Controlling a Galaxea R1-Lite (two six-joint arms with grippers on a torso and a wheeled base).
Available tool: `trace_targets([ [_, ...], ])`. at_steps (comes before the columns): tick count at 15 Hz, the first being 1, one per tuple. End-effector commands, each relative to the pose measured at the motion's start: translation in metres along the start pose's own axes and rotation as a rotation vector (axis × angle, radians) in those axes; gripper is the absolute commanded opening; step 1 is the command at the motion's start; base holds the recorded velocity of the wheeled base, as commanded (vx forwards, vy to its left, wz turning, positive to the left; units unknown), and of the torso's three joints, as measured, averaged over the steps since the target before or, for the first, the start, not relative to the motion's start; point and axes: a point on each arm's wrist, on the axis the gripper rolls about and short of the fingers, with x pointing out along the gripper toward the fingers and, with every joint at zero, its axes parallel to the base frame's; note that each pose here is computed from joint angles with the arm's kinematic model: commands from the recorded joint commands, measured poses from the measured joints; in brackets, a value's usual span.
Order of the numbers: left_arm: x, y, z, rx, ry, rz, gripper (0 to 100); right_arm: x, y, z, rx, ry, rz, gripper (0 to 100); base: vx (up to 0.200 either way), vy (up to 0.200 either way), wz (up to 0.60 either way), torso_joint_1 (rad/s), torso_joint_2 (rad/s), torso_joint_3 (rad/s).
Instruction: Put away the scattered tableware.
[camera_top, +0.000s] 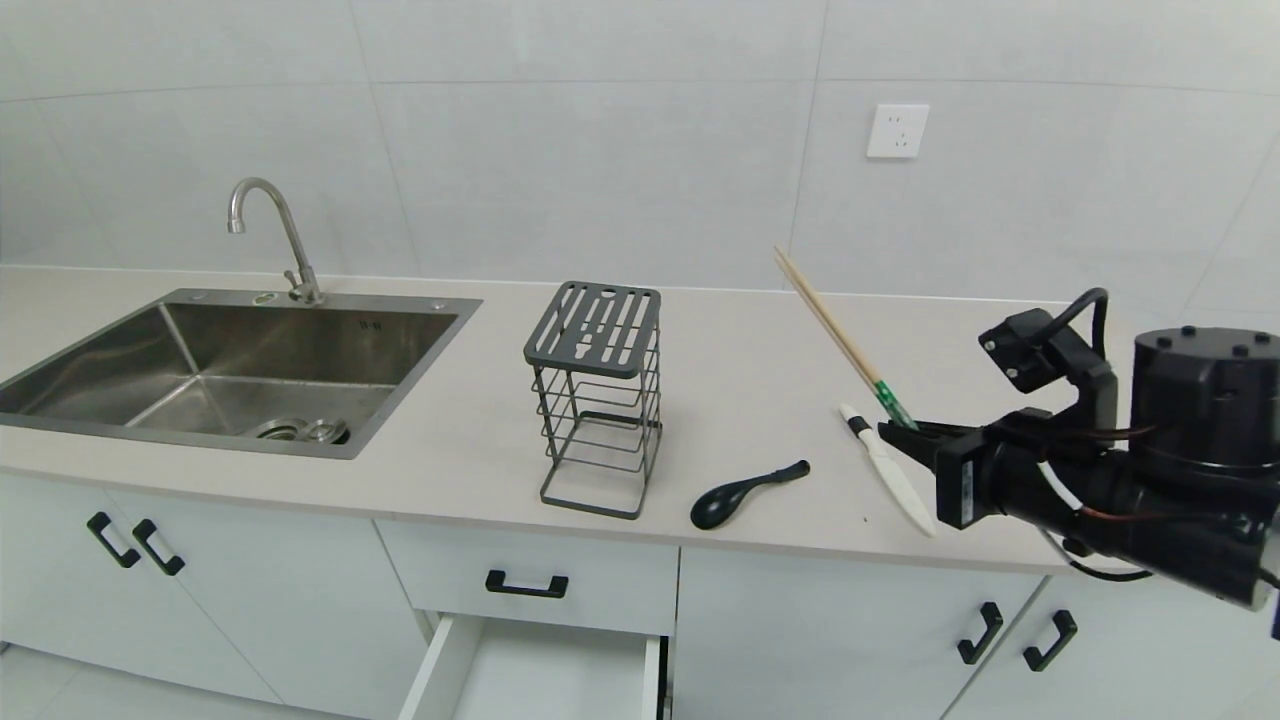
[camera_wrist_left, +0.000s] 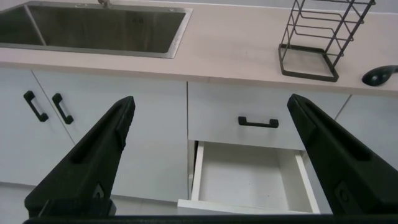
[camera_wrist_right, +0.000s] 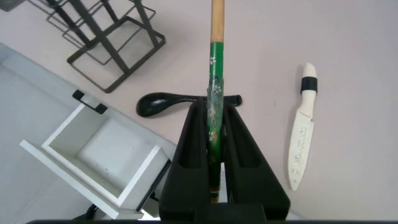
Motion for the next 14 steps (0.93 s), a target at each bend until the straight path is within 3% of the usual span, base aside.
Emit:
trace_targets([
  [1, 0.000, 0.000, 0.000, 0.015, 0.003, -0.002, 100, -0.021, 0.002, 0.011, -0.035, -0.074, 0.012, 0, 0.000, 0.000, 0.00, 0.000, 0.00, 0.000],
  [4, 0.000, 0.000, 0.000, 0.015, 0.003, -0.002, 100, -0.040, 0.012, 0.015, -0.105, -0.122, 0.101, 0, 0.000, 0.000, 0.00, 0.000, 0.00, 0.000],
  [9, 0.000, 0.000, 0.000, 0.015, 0.003, -0.002, 100, -0.063, 0.018, -0.008, -0.112, 0.038, 0.115, 0, 0.000, 0.000, 0.00, 0.000, 0.00, 0.000],
  [14, 0.000, 0.000, 0.000, 0.015, 0.003, -0.002, 100, -0.069, 0.031, -0.003, -0.182, 0.052, 0.154, 0, 0.000, 0.000, 0.00, 0.000, 0.00, 0.000],
])
